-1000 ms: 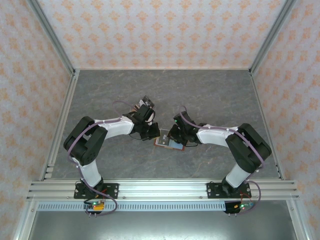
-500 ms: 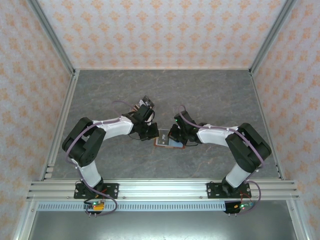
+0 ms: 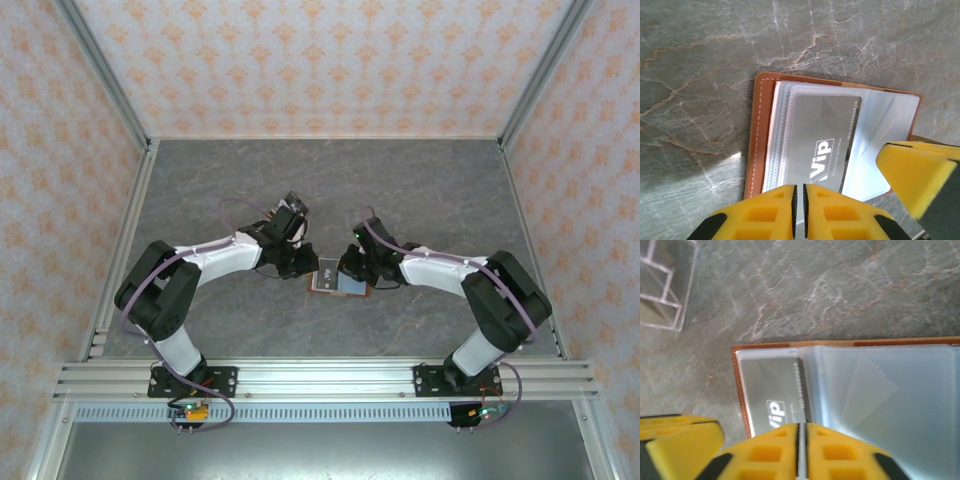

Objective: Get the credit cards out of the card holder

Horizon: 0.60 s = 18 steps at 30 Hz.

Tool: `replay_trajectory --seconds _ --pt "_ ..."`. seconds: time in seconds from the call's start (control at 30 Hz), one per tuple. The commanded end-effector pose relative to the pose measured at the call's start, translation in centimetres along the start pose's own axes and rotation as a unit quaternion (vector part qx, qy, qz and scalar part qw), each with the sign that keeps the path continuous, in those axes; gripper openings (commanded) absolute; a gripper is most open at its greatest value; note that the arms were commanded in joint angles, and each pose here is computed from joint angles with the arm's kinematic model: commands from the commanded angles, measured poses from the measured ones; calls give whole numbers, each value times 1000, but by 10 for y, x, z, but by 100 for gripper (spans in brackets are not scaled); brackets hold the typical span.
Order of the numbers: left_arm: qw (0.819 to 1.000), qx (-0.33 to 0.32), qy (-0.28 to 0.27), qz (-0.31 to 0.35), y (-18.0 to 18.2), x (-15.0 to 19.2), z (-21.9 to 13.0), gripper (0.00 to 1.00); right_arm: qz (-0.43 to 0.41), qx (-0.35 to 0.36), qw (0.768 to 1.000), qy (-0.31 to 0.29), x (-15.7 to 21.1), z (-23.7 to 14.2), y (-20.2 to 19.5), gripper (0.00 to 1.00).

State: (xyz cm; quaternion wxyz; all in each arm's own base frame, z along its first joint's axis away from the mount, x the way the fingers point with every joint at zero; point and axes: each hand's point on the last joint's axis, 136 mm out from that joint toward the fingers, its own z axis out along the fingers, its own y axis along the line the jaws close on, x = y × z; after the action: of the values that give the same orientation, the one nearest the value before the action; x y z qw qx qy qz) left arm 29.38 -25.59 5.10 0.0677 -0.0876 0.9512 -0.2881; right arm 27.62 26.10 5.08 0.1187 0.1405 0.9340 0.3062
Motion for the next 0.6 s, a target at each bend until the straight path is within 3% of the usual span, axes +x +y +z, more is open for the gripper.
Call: replay_trajectory --seconds 0.0,0.13,0.57 --pt "1000 7 17 1 -3 4 7 16 14 -5 1000 20 11 -7 -3 23" --pt "999 12 29 -5 0 8 16 19 21 -5 999 30 17 -6 -4 32" --pt "999 10 40 -9 5 10 24 17 30 16 999 41 22 8 -15 34"
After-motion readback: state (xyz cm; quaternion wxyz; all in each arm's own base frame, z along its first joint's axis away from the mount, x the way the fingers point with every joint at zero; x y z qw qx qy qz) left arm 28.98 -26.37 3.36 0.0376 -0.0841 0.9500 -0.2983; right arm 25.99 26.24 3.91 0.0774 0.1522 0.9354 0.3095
